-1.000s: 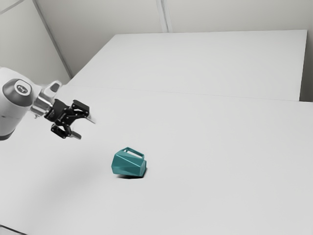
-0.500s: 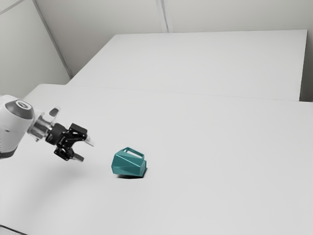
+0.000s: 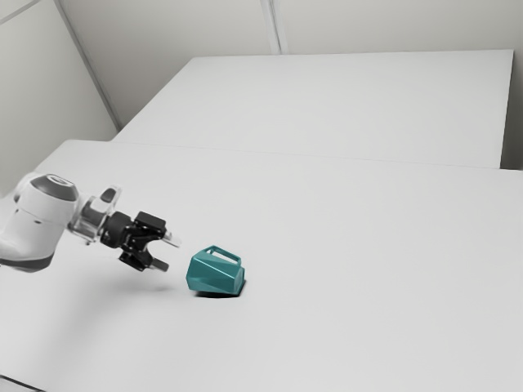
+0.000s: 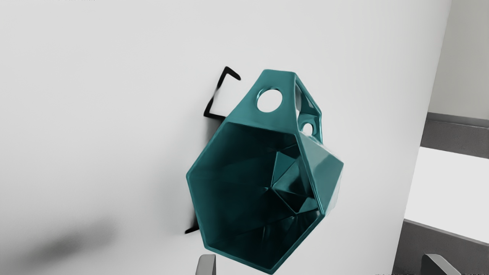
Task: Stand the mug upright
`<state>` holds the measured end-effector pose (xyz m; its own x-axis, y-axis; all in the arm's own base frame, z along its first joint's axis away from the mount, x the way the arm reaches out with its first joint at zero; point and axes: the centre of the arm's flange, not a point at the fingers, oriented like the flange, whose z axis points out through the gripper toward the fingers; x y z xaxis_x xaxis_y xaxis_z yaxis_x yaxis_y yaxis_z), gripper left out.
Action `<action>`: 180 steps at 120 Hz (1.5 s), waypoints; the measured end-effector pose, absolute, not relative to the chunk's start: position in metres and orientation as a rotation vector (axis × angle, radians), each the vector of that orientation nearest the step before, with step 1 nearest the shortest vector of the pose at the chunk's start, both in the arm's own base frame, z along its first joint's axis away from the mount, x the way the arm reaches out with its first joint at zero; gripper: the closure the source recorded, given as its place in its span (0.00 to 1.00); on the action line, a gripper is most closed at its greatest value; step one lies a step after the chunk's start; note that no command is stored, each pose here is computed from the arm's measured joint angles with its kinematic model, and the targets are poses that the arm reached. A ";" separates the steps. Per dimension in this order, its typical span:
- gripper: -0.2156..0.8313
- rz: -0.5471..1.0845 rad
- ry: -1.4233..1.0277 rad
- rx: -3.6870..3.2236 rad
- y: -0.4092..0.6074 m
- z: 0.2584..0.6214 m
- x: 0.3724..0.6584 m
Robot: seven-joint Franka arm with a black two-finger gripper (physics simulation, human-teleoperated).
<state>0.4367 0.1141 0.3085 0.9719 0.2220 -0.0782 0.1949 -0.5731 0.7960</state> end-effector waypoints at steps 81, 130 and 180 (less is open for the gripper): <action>0.25 0.091 0.149 2.167 0.062 0.291 0.455; 0.62 0.112 0.130 2.169 0.053 0.284 0.459; 0.92 0.137 0.122 2.166 0.052 0.289 0.462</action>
<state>0.4623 0.0519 0.2891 0.9888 0.1399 0.0523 0.0358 -0.5621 0.8263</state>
